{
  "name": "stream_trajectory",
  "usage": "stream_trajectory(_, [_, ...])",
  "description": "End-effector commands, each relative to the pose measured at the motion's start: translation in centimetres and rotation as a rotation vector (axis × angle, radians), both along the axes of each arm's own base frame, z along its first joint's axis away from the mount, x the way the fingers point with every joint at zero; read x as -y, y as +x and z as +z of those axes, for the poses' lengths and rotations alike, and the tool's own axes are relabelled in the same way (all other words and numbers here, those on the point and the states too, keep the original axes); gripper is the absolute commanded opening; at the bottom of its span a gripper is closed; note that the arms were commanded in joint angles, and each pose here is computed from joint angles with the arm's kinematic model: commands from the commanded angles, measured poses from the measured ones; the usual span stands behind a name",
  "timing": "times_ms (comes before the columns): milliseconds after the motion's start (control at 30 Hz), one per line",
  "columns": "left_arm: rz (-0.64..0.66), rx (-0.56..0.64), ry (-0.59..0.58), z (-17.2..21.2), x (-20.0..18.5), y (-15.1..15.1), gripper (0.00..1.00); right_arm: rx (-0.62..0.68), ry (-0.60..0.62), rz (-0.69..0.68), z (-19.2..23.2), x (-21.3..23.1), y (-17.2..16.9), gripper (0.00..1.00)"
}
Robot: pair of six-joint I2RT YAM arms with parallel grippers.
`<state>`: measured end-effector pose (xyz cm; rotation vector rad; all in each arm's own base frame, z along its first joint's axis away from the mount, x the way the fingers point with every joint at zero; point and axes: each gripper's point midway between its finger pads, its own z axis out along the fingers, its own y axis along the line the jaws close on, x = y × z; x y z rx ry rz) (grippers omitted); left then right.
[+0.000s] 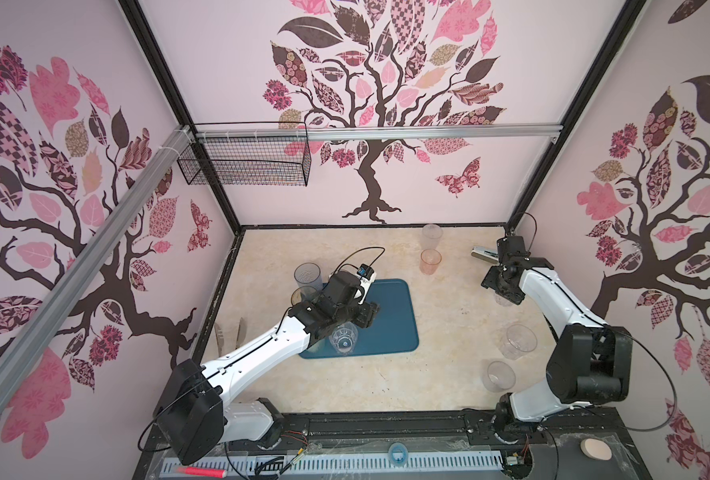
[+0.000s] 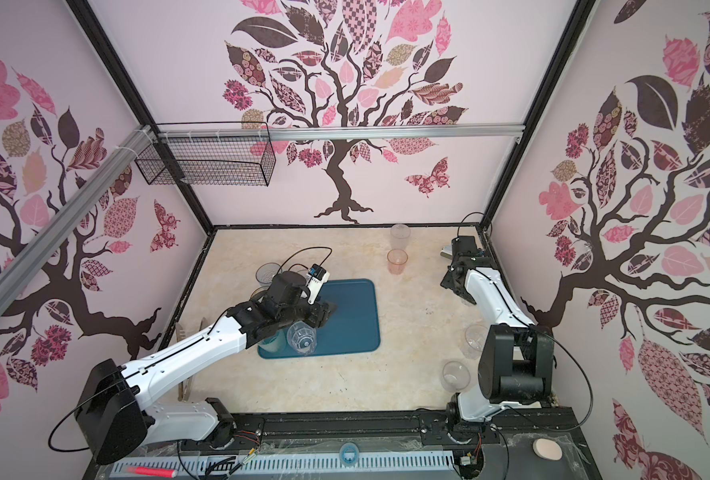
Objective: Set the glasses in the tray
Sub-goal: 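Move the right gripper back to the clear cups beside the tray, then grasp another clear cup beside the tray with the right gripper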
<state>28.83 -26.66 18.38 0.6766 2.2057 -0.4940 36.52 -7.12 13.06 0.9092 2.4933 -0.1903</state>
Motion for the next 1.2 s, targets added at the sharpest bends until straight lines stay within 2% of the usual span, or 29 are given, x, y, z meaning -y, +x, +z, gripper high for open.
stream_trajectory(0, [-0.012, 0.031, -0.010, 0.9, 0.2, 0.1, 0.65, 0.033, -0.023, -0.031, 0.5, 1.3, 2.1, 0.72])
stream_trajectory(200, [-0.010, 0.028, -0.010, 0.8, 0.2, 0.1, 0.65, 0.023, -0.055, -0.039, -0.1, 2.4, 3.7, 0.70])
stream_trajectory(567, [-0.006, 0.032, 0.007, 0.4, 0.0, 0.2, 0.65, -0.009, 0.034, -0.062, -3.5, 2.9, 5.6, 0.65])
stream_trajectory(633, [-0.005, 0.032, 0.010, 0.3, 0.0, 0.2, 0.65, -0.004, 0.053, -0.059, -4.0, 2.6, 5.9, 0.60])
stream_trajectory(767, [-0.006, 0.035, 0.011, 0.4, 0.0, 0.3, 0.66, -0.030, 0.104, -0.034, -5.2, 1.7, 6.0, 0.39])
stream_trajectory(867, [-0.003, 0.033, 0.018, 0.2, -0.1, 0.3, 0.66, -0.072, 0.131, -0.022, -6.1, 1.2, 5.6, 0.28])
stream_trajectory(1167, [-0.002, 0.038, 0.015, 0.3, 0.0, 0.5, 0.66, -0.055, 0.186, 0.021, -5.2, -0.7, 4.6, 0.11])
